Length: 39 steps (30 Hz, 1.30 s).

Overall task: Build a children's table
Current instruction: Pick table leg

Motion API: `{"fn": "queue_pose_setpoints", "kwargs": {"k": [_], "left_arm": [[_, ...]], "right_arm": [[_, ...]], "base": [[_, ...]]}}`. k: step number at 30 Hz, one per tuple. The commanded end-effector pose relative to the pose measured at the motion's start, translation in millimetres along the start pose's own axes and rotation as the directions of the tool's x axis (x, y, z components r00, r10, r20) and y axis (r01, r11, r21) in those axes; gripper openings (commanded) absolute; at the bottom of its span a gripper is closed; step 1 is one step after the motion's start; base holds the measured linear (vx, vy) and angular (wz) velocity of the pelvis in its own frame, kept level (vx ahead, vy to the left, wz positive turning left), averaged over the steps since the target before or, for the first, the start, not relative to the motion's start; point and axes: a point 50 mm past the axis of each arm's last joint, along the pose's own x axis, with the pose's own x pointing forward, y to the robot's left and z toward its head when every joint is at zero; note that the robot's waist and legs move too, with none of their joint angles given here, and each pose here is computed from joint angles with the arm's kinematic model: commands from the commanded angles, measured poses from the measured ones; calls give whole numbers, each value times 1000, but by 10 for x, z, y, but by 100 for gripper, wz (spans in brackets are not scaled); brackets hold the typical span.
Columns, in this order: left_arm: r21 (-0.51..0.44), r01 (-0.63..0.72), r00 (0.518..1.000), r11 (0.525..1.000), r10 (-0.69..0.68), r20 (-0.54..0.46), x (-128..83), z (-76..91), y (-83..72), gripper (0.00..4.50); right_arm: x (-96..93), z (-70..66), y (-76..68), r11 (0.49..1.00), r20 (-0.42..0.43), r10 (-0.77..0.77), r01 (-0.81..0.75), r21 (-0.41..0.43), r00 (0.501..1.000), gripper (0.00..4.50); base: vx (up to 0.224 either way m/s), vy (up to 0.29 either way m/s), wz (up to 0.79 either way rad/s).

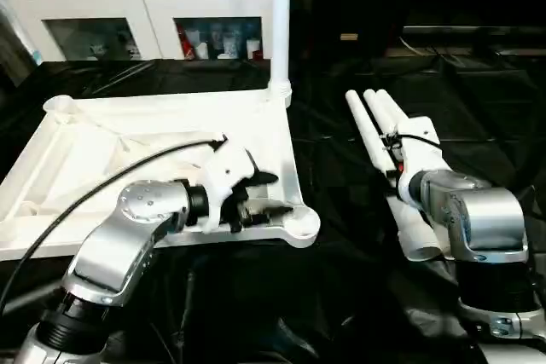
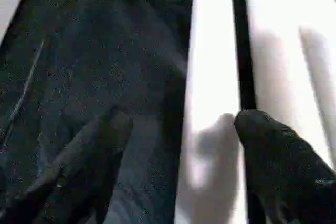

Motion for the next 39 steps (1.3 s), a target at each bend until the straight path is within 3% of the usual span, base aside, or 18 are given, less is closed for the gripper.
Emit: {"fn": "queue_pose_setpoints", "kwargs": {"k": [1,12,19,26,39], "left_arm": [[16,6,1000,1000,-5,-11,-19,15,-17,371],[24,17,999,1000,-16,-38,-25,-2,-34,445],[26,20,998,999,-19,-54,-37,-20,-37,445],[31,26,998,999,-24,-55,-40,-9,-41,445],[36,34,998,999,-32,-52,-6,19,-19,450]], "right_arm": [[-10,-32,-11,1000,-25,-2,2,15,1000,380],[2,-81,-50,999,-73,-44,45,16,996,380],[13,-160,32,997,-142,34,-25,67,989,380],[6,-166,111,991,-152,90,-73,110,984,380],[59,-183,105,996,-166,59,-47,74,984,257]], "base": [[0,0,0],[0,0,0],[0,0,0],[0,0,0],[0,0,0]]}}
